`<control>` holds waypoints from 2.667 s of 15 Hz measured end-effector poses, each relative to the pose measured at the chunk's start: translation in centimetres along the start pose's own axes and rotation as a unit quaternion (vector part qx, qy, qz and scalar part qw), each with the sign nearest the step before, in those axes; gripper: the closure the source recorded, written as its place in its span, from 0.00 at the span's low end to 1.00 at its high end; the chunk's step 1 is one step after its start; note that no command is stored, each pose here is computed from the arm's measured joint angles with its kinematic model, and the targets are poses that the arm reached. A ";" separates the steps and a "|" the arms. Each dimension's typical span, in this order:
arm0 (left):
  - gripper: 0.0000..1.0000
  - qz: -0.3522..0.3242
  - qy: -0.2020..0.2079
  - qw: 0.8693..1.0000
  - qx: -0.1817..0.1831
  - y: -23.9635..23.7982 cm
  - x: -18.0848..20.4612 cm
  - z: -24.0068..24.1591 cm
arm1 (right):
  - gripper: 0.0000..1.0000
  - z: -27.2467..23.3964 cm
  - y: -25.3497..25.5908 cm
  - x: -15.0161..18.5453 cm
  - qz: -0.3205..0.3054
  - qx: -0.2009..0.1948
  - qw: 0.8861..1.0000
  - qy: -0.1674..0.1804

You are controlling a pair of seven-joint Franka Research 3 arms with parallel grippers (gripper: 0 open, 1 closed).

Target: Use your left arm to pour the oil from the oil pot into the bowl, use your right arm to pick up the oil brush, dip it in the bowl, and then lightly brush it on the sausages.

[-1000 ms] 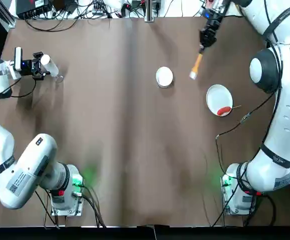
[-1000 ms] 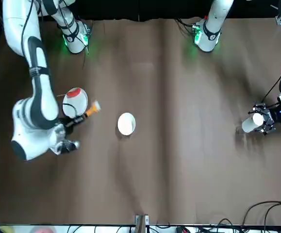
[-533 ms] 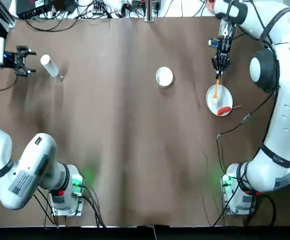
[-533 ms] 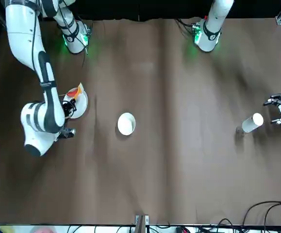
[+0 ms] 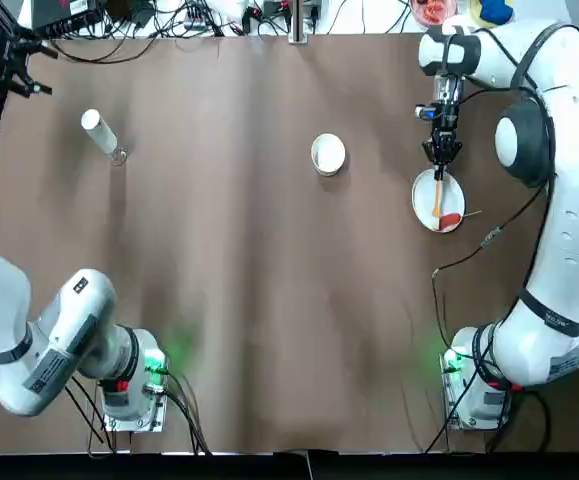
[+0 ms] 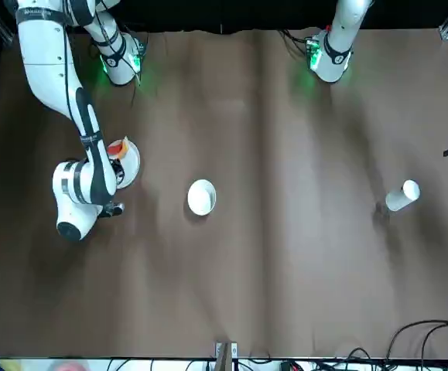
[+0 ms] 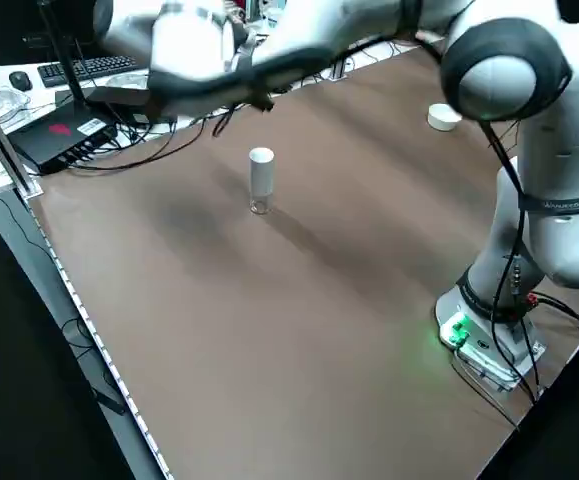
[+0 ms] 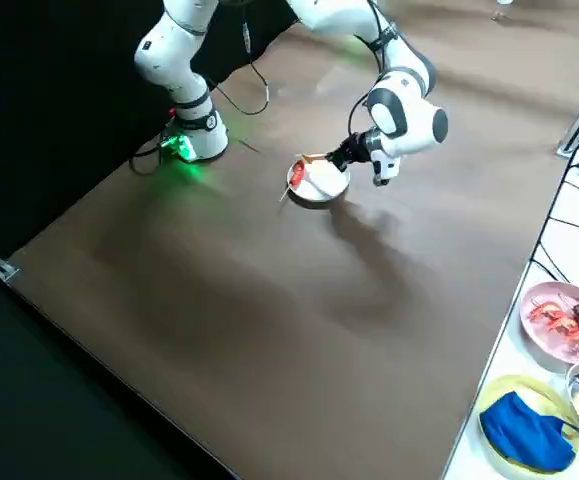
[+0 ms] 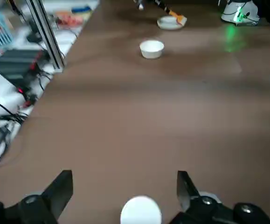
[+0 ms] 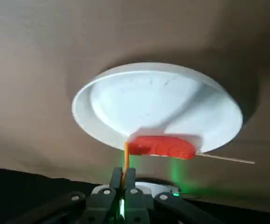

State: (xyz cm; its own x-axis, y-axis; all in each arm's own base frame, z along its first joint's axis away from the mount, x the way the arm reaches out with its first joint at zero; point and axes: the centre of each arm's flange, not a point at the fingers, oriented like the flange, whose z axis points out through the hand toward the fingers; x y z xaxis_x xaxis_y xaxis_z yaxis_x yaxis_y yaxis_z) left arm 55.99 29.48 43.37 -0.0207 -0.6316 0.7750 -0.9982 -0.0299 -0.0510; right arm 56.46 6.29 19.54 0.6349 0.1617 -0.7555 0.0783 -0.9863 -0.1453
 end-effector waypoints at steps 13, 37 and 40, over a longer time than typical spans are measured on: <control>0.01 -0.314 -0.362 0.877 -0.036 -3.4 23.9 15.6 | 0.96 -3.2 3.4 -0.1 0.017 -0.104 0.993 0.049; 0.01 -0.500 -0.464 0.707 0.188 2.0 40.1 26.4 | 0.96 -12.5 -9.8 -6.7 -0.064 0.245 0.949 0.188; 0.01 -0.517 -0.453 0.697 0.203 1.1 38.9 24.8 | 0.96 -10.7 -11.0 -7.7 -0.049 0.267 0.940 0.207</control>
State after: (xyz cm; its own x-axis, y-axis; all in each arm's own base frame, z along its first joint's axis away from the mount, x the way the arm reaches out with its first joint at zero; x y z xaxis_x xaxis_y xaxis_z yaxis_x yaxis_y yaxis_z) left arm 55.49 -14.35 57.86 0.9258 -0.3341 -0.1767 -0.3513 -0.9332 -0.0762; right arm 58.96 15.53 33.78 0.8979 0.1157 -0.4247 -0.1746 -0.7921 -0.5849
